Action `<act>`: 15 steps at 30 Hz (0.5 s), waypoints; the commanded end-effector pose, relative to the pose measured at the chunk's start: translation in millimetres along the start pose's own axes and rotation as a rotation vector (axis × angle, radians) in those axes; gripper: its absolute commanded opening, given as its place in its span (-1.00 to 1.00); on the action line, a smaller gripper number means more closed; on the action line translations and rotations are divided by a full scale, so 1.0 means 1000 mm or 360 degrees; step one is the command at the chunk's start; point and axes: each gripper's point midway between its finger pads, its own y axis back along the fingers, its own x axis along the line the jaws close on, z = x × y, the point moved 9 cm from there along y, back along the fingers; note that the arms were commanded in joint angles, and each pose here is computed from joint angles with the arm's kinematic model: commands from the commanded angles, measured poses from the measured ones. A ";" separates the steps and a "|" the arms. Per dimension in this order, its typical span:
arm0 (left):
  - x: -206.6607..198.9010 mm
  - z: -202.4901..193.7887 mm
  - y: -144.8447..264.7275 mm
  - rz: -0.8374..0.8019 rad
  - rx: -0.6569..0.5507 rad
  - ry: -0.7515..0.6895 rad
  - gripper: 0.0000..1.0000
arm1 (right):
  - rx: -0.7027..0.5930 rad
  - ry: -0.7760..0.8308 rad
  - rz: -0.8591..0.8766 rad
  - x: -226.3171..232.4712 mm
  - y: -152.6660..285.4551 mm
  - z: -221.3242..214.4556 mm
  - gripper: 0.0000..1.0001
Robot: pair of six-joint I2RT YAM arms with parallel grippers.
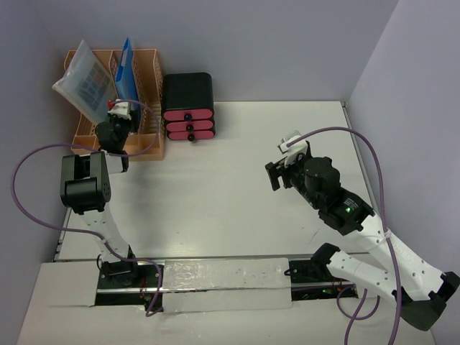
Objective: Organize the desk
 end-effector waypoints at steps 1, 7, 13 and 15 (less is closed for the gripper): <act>0.006 0.046 -0.002 0.0017 -0.0165 -0.0044 0.44 | -0.0050 -0.0032 -0.0022 -0.003 0.001 0.008 0.70; 0.011 0.098 0.006 0.0097 -0.0145 0.0086 0.99 | -0.0025 -0.0070 -0.0022 -0.001 -0.001 0.009 0.70; 0.008 0.145 0.036 0.0109 -0.0114 0.0084 0.98 | -0.0013 -0.0163 -0.0063 -0.001 0.004 0.004 0.70; 0.003 0.152 0.053 0.0093 -0.0052 0.0069 0.98 | -0.0021 -0.0212 -0.0092 -0.003 0.008 0.002 0.70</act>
